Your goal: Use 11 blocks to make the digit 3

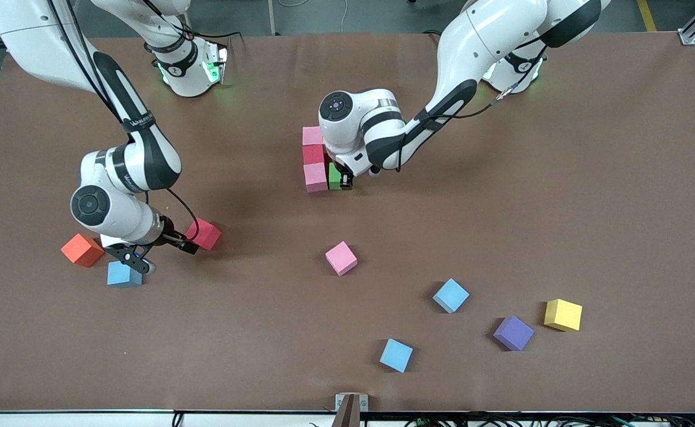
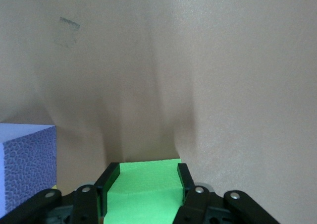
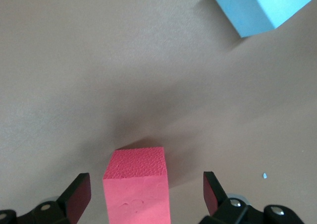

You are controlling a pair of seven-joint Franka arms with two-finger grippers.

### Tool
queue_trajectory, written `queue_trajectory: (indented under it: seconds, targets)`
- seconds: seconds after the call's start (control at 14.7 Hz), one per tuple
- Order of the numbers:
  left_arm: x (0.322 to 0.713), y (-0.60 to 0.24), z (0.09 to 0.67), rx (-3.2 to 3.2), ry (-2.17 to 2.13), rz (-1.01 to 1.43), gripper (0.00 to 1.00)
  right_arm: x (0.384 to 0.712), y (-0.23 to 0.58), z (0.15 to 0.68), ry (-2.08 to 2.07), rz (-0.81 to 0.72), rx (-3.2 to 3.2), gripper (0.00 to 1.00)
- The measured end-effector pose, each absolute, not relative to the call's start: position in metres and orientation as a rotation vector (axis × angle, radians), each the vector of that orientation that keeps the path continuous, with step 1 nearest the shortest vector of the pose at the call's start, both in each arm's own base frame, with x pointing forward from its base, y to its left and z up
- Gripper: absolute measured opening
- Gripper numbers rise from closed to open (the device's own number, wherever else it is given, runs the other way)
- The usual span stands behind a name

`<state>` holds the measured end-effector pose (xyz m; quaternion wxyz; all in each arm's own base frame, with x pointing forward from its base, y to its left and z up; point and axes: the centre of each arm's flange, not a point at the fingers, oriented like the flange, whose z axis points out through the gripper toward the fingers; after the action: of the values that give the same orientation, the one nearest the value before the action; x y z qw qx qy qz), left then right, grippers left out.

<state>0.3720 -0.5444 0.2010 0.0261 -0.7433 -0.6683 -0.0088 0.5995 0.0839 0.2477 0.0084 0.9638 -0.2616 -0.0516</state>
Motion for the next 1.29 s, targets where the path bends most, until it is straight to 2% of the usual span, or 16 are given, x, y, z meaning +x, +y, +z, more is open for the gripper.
queue_trajectory:
  seconds: [0.41,1.29]
  targets:
    - [0.377,-0.549,0.207,-2.3,-2.087,-0.02,0.18,0.592,0.111,0.235,-0.781,-0.191,3.013,1.0]
    - [0.376,-0.555,0.198,-2.282,-2.095,-0.03,0.18,0.577,0.11,0.217,-0.773,-0.237,2.999,1.0]
